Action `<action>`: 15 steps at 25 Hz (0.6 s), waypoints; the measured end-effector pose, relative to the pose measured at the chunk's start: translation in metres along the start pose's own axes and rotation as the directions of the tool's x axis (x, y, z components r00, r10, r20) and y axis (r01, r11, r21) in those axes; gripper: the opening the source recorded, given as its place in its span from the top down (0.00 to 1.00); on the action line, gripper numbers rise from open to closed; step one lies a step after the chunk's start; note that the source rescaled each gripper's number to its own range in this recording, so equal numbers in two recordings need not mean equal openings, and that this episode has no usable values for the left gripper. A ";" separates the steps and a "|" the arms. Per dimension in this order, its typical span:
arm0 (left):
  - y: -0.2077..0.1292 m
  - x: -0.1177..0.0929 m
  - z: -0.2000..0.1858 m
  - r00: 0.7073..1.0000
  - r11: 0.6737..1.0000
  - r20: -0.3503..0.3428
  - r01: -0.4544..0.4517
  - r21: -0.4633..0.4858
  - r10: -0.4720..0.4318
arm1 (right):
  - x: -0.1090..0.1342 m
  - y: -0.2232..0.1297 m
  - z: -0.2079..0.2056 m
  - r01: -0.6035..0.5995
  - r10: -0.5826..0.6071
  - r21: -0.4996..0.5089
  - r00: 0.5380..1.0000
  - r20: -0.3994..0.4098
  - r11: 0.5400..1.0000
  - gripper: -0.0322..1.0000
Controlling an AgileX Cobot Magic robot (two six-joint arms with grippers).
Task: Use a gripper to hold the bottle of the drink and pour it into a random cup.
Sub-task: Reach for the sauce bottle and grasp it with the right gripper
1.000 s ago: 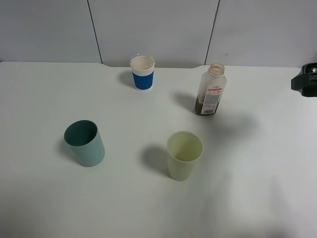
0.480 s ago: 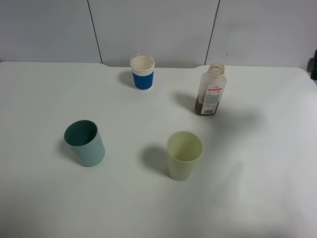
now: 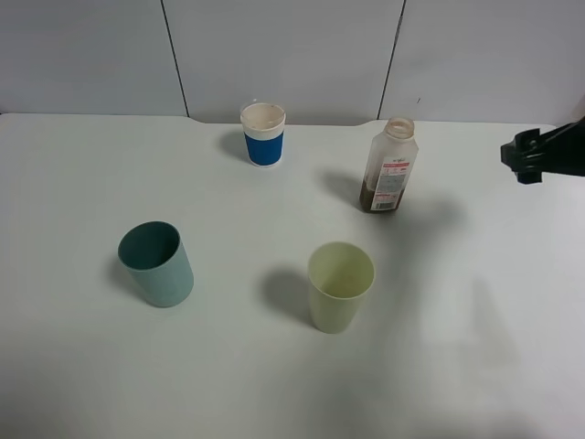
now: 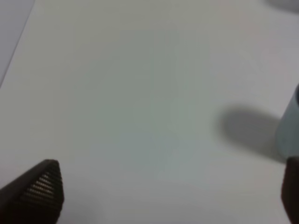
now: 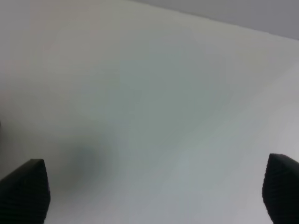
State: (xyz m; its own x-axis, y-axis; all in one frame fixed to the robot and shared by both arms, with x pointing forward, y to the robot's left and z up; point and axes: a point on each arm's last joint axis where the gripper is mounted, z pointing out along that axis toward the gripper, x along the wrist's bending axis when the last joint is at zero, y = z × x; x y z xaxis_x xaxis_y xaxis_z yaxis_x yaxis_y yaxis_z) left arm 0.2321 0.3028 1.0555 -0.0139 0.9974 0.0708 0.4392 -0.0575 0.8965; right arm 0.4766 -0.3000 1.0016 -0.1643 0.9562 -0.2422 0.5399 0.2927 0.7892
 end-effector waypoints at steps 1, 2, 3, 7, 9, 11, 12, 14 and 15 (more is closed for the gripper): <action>0.000 0.000 0.000 1.000 1.000 0.000 0.000 0.000 0.000 | 0.001 -0.002 0.003 0.035 -0.035 0.010 0.999 -0.010 0.999 0.16; 0.000 0.000 0.000 1.000 1.000 0.000 0.000 0.000 0.000 | 0.002 -0.003 0.005 0.065 -0.065 0.014 0.998 -0.021 0.998 0.17; 0.000 0.000 0.000 1.000 1.000 0.000 0.000 0.000 0.000 | 0.004 -0.003 0.008 0.097 -0.097 0.016 0.995 -0.035 0.995 0.18; 0.000 0.000 0.000 1.000 1.000 0.000 0.000 0.000 0.000 | 0.010 -0.003 0.012 0.166 -0.168 -0.024 0.980 -0.109 0.986 0.23; 0.000 0.000 0.000 1.000 1.000 0.000 0.000 0.000 0.000 | 0.011 -0.002 0.013 0.177 -0.183 -0.054 0.972 -0.148 0.983 0.24; 0.000 0.000 0.000 1.000 1.000 0.000 0.000 0.000 0.000 | 0.013 -0.004 0.016 0.197 -0.208 -0.073 0.959 -0.194 0.978 0.24; 0.000 0.000 0.000 1.000 1.000 0.000 0.000 0.000 0.000 | 0.014 -0.006 0.018 0.210 -0.223 -0.081 0.950 -0.220 0.974 0.24; 0.000 0.000 0.000 1.000 1.000 0.000 0.000 0.000 0.000 | 0.018 -0.009 0.022 0.235 -0.250 -0.090 0.929 -0.273 0.968 0.24; 0.000 0.000 0.000 1.000 1.000 0.000 0.000 0.000 0.000 | 0.019 -0.011 0.026 0.251 -0.266 -0.087 0.918 -0.295 0.964 0.24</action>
State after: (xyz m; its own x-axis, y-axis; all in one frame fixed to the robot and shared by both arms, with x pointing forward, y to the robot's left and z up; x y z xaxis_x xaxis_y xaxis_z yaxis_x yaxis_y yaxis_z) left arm 0.2321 0.3028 1.0555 -0.0139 0.9974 0.0708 0.4392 -0.0575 0.8965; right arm 0.4887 -0.2848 0.9738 -0.5376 0.8002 -0.2657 0.4072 0.5224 0.7492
